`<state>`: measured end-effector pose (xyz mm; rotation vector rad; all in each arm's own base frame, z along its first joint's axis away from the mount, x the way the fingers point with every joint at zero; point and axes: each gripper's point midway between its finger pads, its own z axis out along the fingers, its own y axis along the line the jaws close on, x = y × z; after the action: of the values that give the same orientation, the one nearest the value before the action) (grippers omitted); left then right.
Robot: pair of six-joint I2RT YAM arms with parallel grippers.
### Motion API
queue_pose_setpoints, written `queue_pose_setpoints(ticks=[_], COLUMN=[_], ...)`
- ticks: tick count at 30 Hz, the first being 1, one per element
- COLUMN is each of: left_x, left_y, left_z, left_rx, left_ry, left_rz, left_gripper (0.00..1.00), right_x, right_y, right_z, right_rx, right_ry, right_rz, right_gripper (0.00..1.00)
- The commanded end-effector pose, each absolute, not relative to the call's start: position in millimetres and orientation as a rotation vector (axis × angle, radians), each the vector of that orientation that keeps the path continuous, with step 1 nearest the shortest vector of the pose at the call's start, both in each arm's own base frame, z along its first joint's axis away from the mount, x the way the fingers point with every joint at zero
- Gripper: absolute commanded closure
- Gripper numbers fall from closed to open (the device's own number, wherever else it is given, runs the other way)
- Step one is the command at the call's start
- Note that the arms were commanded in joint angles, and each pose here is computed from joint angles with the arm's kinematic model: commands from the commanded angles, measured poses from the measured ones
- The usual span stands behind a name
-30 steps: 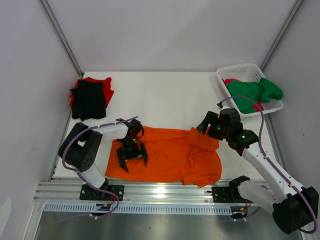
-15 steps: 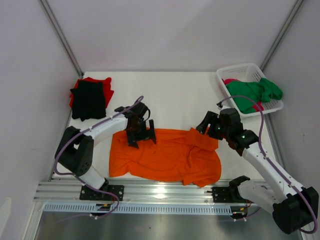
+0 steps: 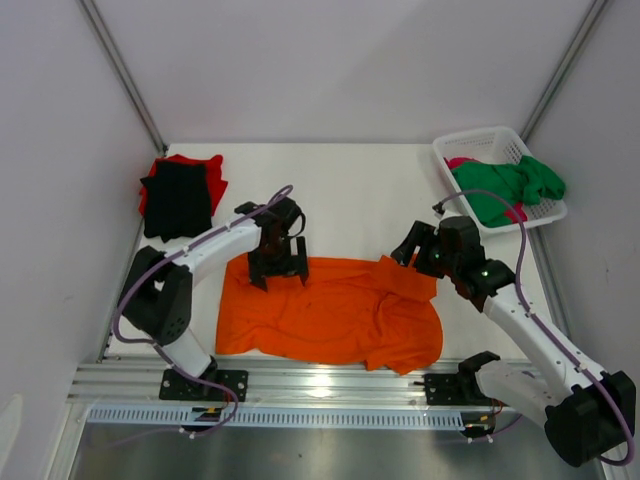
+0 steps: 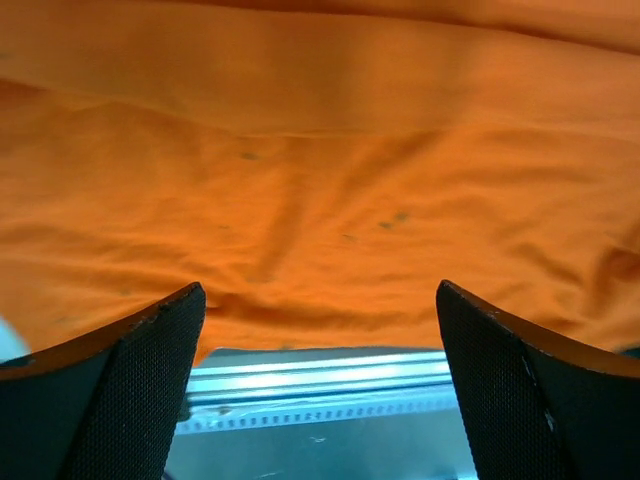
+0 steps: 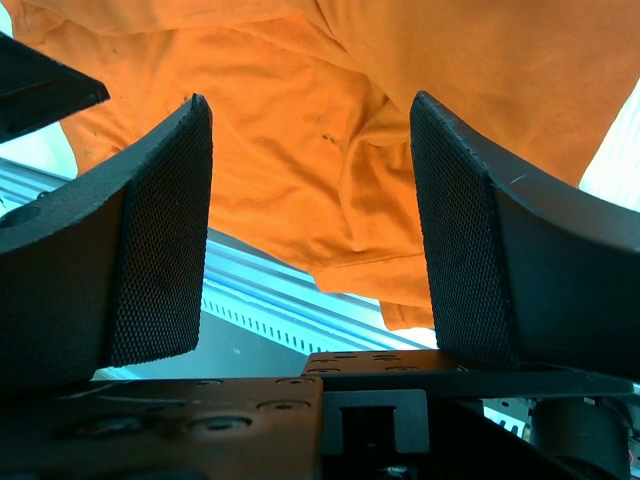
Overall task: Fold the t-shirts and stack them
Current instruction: Flatten out the tshirt
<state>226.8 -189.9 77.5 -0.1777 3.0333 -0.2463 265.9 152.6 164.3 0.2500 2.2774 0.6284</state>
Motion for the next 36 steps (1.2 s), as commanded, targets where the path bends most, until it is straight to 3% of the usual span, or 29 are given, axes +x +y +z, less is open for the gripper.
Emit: queue_pose_setpoints(ticks=[1,13,19,23,25,28,36], left_x=[223.0,238.1,230.5,218.5,226.8,231.0,233.1], left_y=[-155.9,-113.4,-91.7,-127.3,-158.2,-171.9,-142.6], left_z=[76.8,90.8,94.5,80.7,87.1,90.2,97.9], left_rx=[-0.248,-0.144,0.034,-0.111,-0.254,-0.573,-1.136], left_ry=[3.034,2.945,2.938,3.004,2.941,2.794,2.356], left_rz=[0.073,0.437,0.763,0.401,0.108,-0.097,-0.296], left_gripper=[0.01,0.02,0.01,0.01,0.01,0.0,0.0], right_x=[275.5,278.4,278.6,278.6,278.6,276.2,266.6], right_y=[150.2,151.5,150.8,149.8,149.0,147.4,143.3], right_z=[171.1,158.6,158.5,156.7,157.3,155.9,151.2], right_rx=[0.26,0.275,0.271,0.263,0.265,0.27,0.232], right_ry=[2.221,2.246,2.244,2.248,2.246,2.254,2.296], right_rz=[0.618,0.61,0.605,0.591,0.59,0.581,0.556], right_gripper=[0.27,0.28,0.28,0.28,0.28,0.28,0.28])
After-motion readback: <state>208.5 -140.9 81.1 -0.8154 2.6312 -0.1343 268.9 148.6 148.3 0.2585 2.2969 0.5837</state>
